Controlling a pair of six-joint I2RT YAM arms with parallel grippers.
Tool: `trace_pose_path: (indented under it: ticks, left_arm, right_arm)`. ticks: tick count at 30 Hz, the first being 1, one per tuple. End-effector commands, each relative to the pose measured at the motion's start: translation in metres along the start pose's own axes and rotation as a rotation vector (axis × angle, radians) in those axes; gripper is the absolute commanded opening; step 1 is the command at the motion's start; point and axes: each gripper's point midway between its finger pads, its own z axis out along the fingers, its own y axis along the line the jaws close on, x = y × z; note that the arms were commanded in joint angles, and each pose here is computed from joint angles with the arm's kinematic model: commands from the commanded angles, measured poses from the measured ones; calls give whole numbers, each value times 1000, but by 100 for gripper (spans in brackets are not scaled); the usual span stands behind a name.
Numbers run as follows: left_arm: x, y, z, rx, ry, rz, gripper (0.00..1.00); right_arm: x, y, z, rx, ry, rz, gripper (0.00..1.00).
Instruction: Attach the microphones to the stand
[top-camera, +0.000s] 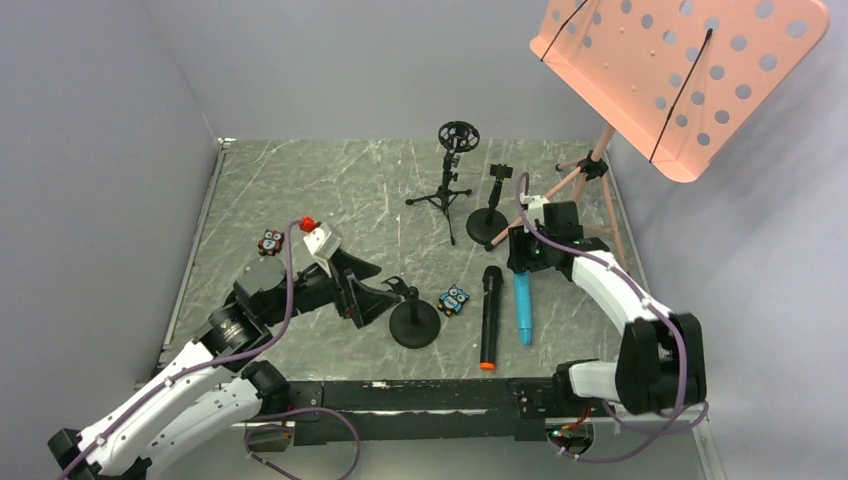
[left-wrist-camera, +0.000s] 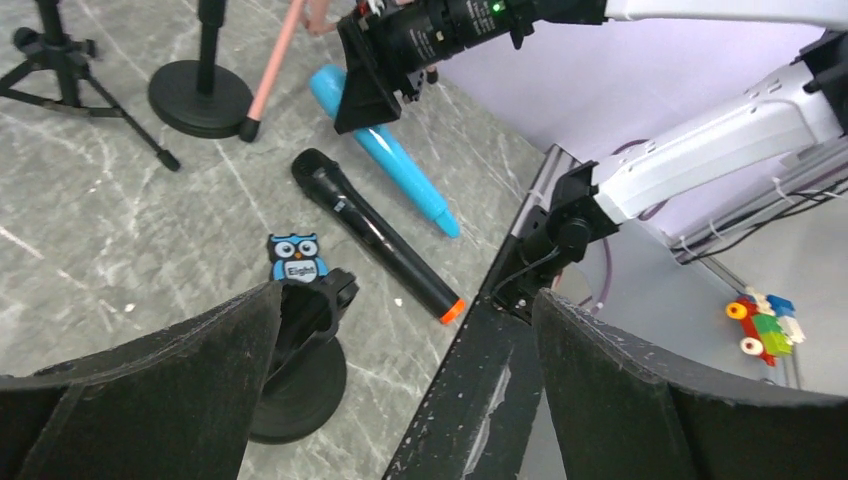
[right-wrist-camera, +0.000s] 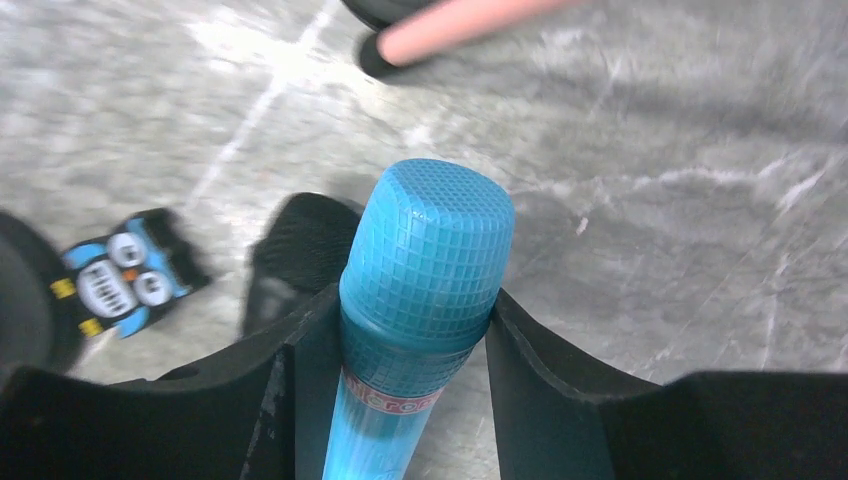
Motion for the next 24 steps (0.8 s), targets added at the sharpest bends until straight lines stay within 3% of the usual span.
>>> trace_pose_path:
  ticks: [1,6,13,18,24]
  left_arm:
    - [-30,-36,10,149,-27,2,99]
    - [-41,-50,45,171,27,30,99]
    - [-43,-52,115,147,9,11,99]
    - [-35,-65,170,139,20,3,99]
    - [-36,-84,206,187,-31,2,99]
  right_arm:
    - [-35,32,-42,-150,-182,-85,39]
    - [-85,52,-110,-201,-356,-199,38]
    - [-154,94,-201,-354,-586,-240,37]
    - [-178,116,-233,-462,-634,-195,37]
    - [-181,124,-246,-507,-658,-161,37]
